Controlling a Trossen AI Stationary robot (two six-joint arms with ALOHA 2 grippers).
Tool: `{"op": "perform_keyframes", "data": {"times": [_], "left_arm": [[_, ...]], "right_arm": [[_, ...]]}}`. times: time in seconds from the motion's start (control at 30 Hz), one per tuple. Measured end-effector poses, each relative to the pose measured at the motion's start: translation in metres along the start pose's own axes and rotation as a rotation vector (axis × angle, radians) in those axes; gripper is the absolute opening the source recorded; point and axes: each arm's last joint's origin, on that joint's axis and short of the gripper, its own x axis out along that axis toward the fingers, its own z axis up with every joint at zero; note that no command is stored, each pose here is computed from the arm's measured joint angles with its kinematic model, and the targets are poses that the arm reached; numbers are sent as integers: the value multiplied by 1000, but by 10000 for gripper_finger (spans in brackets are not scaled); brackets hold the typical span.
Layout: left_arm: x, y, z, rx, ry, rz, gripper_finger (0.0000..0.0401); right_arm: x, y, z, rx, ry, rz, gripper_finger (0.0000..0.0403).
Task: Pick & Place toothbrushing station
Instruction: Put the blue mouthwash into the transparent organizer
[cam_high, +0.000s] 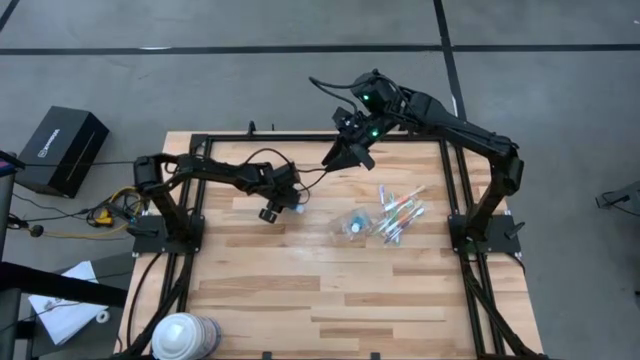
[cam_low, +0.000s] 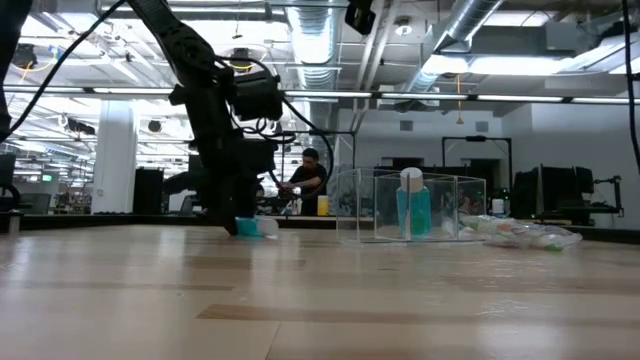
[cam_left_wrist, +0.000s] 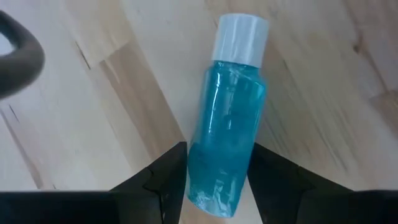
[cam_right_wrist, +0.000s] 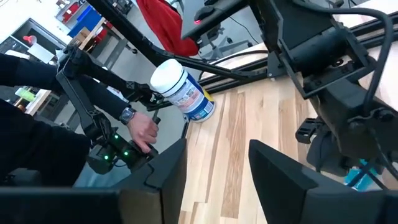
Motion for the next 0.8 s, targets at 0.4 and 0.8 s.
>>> {"op": "perform_keyframes", "data": {"times": [0.4, 0.8], "left_arm": [[-16, 13, -10, -447, -22, 21, 53], [-178, 63, -15, -897, -632, 30, 53]], "right_arm": [[-3, -2, 5, -43, -40, -4, 147], [-28, 10, 14, -199, -149, -134, 127]]}}
